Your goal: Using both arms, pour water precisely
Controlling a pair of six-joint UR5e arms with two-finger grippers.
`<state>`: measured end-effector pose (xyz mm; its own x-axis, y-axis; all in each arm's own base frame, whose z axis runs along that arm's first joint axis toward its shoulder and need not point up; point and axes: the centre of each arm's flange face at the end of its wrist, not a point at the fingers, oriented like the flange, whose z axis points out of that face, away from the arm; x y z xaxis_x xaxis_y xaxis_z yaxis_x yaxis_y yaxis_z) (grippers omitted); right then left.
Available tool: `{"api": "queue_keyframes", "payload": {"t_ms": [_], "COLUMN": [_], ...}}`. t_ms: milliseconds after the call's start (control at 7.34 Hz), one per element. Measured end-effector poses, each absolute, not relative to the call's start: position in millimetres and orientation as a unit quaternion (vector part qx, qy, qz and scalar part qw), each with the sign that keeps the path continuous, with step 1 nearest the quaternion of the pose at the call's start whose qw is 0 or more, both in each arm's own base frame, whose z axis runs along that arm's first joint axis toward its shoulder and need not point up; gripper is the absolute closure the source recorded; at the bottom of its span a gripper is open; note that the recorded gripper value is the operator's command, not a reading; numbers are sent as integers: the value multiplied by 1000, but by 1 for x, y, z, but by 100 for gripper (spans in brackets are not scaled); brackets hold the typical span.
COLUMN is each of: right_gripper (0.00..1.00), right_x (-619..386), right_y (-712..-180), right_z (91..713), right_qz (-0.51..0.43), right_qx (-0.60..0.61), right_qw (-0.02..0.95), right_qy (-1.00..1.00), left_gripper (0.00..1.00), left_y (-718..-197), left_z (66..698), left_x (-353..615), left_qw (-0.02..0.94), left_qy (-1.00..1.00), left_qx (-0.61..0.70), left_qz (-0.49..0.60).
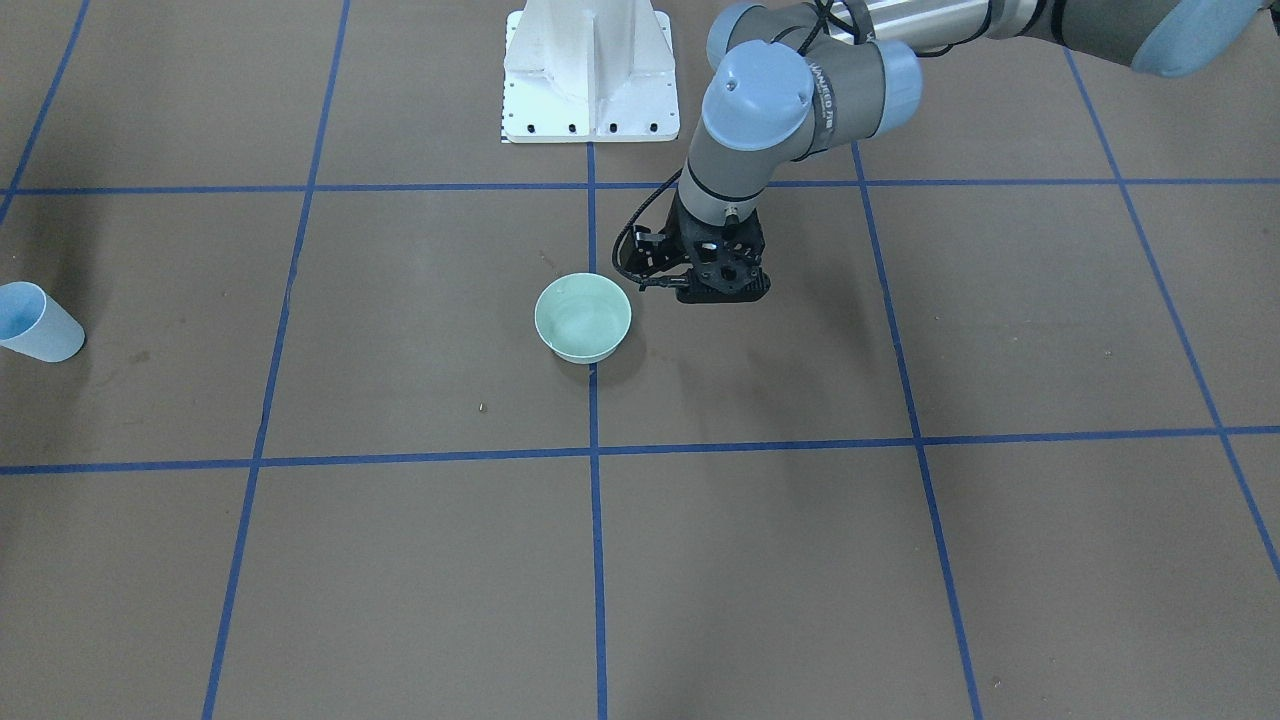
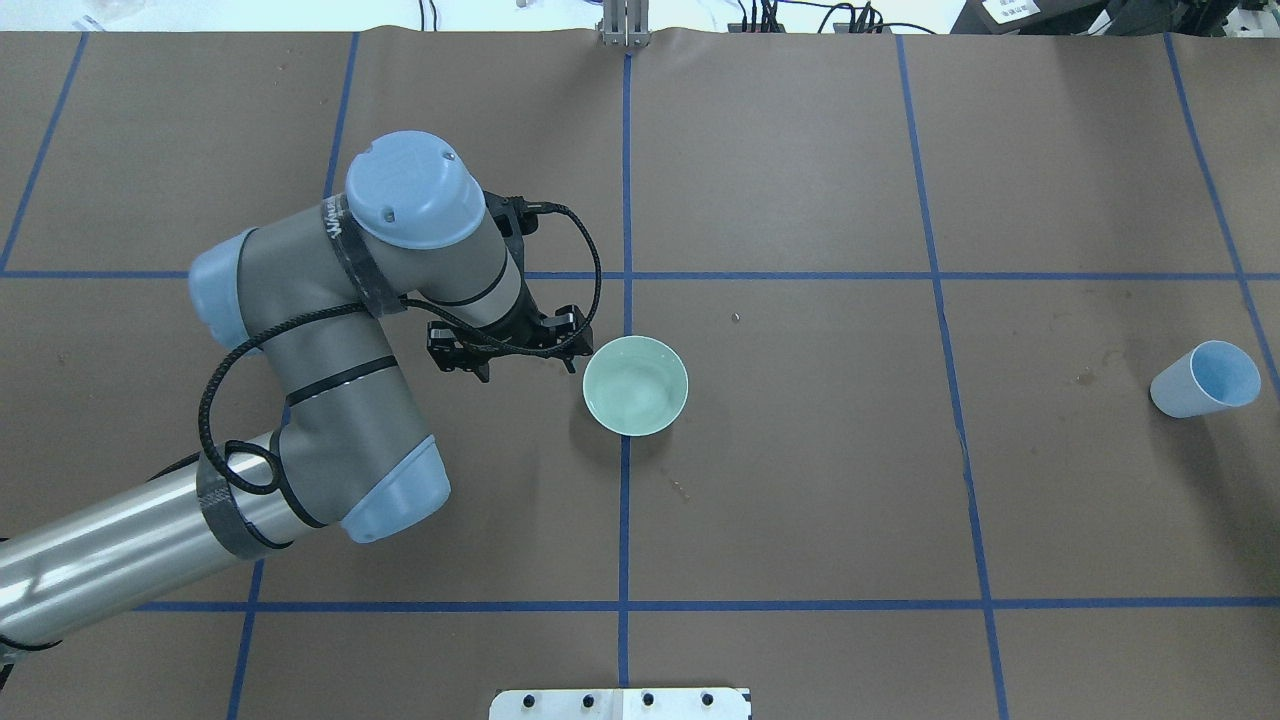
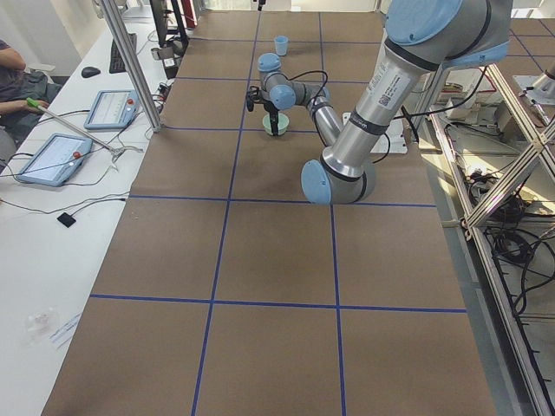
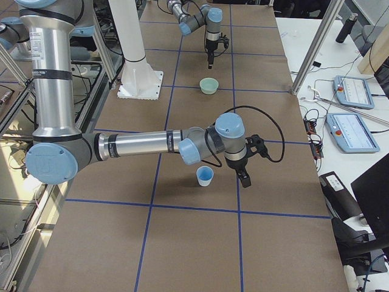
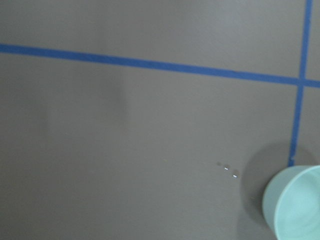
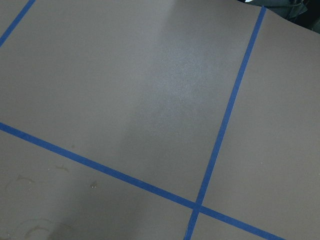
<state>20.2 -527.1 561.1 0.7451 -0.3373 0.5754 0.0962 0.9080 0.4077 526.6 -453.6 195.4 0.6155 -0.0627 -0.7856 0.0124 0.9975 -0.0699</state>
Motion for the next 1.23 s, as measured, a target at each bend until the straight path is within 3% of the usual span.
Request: {"api": "queue_keyframes", "payload": {"t_ms": [136, 954, 1226], "right_gripper": [1, 1, 1], "right_x": [22, 23, 23], "right_y": [-529, -527, -526], "right_z": [554, 554, 555], "right_qz": [-117, -110, -110], "right_qx": [163, 147, 146], "right_qw": [919, 922, 922], "right_qy": [-339, -341, -341], "left_gripper": [2, 43, 74], "left_y": [-453, -459, -457], "left_z": [188, 204, 205], "left_x": [548, 596, 600], "left_qw": [901, 907, 907], "left_qy": [433, 419, 418], "left_qx": [-32, -45, -48], "left_qz": [-16, -11, -12]}}
